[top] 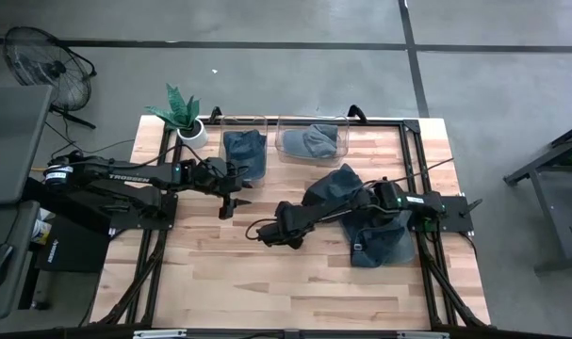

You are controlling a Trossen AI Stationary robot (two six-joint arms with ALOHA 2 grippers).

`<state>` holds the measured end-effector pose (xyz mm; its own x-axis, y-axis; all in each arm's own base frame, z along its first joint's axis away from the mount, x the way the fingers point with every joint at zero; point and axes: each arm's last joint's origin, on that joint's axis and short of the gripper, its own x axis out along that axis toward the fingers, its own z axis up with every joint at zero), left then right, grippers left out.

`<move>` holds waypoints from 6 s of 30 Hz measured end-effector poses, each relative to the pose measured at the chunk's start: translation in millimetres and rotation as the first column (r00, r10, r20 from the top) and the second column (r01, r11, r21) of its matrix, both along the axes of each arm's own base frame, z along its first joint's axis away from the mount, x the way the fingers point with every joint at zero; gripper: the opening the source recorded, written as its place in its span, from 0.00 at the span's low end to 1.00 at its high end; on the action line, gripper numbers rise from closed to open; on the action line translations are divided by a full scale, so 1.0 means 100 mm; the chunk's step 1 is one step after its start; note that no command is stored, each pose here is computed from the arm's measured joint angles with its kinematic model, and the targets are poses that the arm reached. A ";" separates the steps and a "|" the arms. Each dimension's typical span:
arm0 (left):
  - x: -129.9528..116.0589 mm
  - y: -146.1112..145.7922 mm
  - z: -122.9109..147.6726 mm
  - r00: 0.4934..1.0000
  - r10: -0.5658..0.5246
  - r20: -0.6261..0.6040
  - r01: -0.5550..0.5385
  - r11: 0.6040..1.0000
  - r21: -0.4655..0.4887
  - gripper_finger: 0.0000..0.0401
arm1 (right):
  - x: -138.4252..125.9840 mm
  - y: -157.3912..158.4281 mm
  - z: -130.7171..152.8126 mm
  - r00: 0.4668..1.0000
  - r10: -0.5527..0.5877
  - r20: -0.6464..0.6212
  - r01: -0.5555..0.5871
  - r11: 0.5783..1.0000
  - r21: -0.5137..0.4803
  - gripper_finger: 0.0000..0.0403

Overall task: Pick & Place hat
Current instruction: Put the top blue cap into the left transparent bin

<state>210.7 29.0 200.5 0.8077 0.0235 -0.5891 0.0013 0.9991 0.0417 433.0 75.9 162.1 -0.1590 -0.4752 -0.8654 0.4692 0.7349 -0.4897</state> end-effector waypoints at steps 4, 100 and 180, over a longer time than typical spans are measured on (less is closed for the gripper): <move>0.00 0.00 0.00 1.000 0.000 -0.001 0.000 1.000 0.000 0.60 | 0.00 0.00 -0.12 0.999 0.013 -0.051 -0.014 1.000 -0.013 0.62; 0.02 0.00 0.06 0.997 0.054 0.063 -0.050 0.997 -0.061 0.60 | -0.54 0.44 0.77 0.980 0.034 0.194 -0.009 0.992 -0.127 0.01; 0.03 -0.78 1.53 0.954 0.298 0.028 -0.191 0.534 0.823 0.60 | -0.21 0.28 2.07 0.745 0.665 -0.054 -0.459 0.452 -0.765 0.00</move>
